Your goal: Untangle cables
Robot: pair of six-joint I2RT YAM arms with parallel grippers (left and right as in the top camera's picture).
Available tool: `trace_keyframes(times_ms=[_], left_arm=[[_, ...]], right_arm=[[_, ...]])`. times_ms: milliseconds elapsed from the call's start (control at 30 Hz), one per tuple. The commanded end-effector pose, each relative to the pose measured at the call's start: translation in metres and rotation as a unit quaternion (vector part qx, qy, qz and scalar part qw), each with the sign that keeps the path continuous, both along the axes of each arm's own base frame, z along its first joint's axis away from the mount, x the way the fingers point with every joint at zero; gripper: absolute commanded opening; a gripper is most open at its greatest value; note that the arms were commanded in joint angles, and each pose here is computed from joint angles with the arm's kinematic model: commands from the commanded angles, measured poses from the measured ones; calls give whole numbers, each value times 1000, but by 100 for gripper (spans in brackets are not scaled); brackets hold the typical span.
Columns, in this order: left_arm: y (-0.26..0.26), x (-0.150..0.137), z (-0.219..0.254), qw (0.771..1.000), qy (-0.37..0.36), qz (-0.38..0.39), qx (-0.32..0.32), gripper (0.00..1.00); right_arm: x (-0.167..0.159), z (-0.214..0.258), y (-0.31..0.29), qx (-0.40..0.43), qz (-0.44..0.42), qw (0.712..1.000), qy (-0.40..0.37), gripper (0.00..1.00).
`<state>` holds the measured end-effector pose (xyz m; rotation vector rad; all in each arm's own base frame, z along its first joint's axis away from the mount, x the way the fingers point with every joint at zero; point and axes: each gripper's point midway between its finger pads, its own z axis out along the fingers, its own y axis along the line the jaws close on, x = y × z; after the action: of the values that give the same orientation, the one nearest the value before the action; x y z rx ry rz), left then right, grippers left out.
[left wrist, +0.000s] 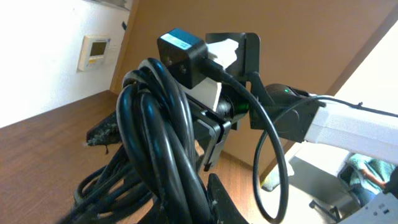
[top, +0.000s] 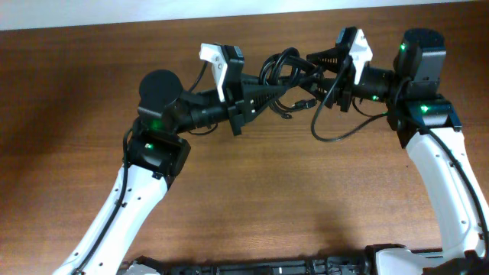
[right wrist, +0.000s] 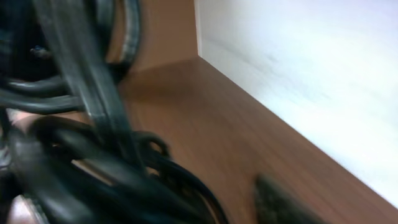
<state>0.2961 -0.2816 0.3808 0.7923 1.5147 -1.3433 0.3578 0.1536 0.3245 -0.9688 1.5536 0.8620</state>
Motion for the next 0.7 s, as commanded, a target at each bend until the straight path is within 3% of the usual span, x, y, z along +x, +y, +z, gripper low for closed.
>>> trace_keyframes(times_ms=[0, 33, 67, 100, 133, 333, 600, 667], left_arm=[[3, -2, 14, 999, -38, 9, -5, 0], [4, 2, 14, 999, -37, 21, -5, 5], [4, 2, 14, 999, -37, 21, -5, 19], [4, 2, 14, 999, -37, 21, -5, 48], [4, 2, 13, 999, -36, 21, -4, 100], [45, 35, -9, 996, 21, 83, 20, 99], [41, 24, -14, 998, -3, 45, 35, 98], [41, 23, -14, 998, -2, 43, 35, 84]], right_arm=[[-20, 16, 6, 20, 43, 999, -13, 4], [-19, 15, 5, 26, 40, 999, 4, 4], [-19, 15, 4, 29, 37, 999, 13, 4], [-18, 14, 1, 33, 31, 999, 26, 4], [-16, 14, -4, 40, 21, 998, 43, 4], [-37, 35, -57, 110, 59, 990, 64, 4], [-40, 36, -52, 118, 71, 987, 82, 4], [-44, 36, -40, 115, 90, 986, 81, 4]])
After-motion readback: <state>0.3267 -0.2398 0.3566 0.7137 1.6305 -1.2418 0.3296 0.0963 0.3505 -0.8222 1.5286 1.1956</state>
